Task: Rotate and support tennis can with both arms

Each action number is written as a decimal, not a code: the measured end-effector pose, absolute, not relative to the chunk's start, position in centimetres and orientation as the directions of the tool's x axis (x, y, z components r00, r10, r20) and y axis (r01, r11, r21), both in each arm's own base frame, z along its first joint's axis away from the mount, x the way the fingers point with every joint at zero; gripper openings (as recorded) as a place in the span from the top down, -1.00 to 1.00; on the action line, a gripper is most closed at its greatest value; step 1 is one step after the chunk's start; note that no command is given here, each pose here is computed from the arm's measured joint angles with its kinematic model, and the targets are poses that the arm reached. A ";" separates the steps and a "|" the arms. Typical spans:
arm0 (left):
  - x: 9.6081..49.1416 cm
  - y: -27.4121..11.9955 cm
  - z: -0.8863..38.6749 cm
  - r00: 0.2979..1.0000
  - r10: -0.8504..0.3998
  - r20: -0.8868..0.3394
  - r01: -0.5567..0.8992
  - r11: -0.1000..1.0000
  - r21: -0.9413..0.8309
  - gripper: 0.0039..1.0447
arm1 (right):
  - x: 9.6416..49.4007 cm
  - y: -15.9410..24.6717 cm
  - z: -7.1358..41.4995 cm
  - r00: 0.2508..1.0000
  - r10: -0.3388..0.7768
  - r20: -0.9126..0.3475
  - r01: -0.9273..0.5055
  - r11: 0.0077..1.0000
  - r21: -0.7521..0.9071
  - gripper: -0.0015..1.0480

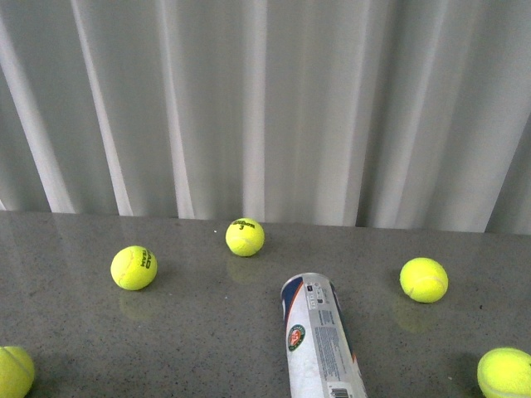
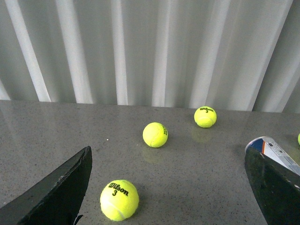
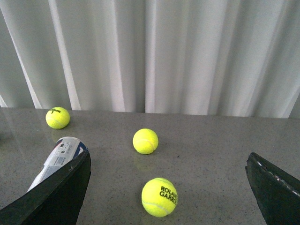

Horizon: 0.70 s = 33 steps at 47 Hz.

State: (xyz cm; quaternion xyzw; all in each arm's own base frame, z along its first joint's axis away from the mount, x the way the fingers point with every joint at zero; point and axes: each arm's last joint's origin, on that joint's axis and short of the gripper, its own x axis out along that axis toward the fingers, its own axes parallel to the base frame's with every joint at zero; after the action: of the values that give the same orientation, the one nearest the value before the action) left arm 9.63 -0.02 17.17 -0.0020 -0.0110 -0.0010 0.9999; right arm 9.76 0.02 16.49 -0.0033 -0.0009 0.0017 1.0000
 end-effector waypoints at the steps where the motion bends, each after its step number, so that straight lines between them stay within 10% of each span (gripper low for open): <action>1: 9.6 0.0 17.2 1.000 -0.002 0.022 0.002 1.000 -0.004 -0.88 | 9.8 0.0 16.5 1.000 0.004 0.002 -0.004 1.000 -0.007 -0.87; 33: 9.6 0.0 17.2 1.000 -0.002 0.022 0.002 1.000 -0.004 -0.88 | 9.8 0.0 16.5 1.000 0.003 0.002 -0.003 1.000 -0.007 -0.87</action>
State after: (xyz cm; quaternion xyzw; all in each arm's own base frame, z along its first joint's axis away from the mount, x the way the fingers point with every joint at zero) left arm 9.64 -0.02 17.16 -0.0020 -0.0108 -0.0010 0.9999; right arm 9.76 0.02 16.49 -0.0035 -0.0009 0.0017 1.0000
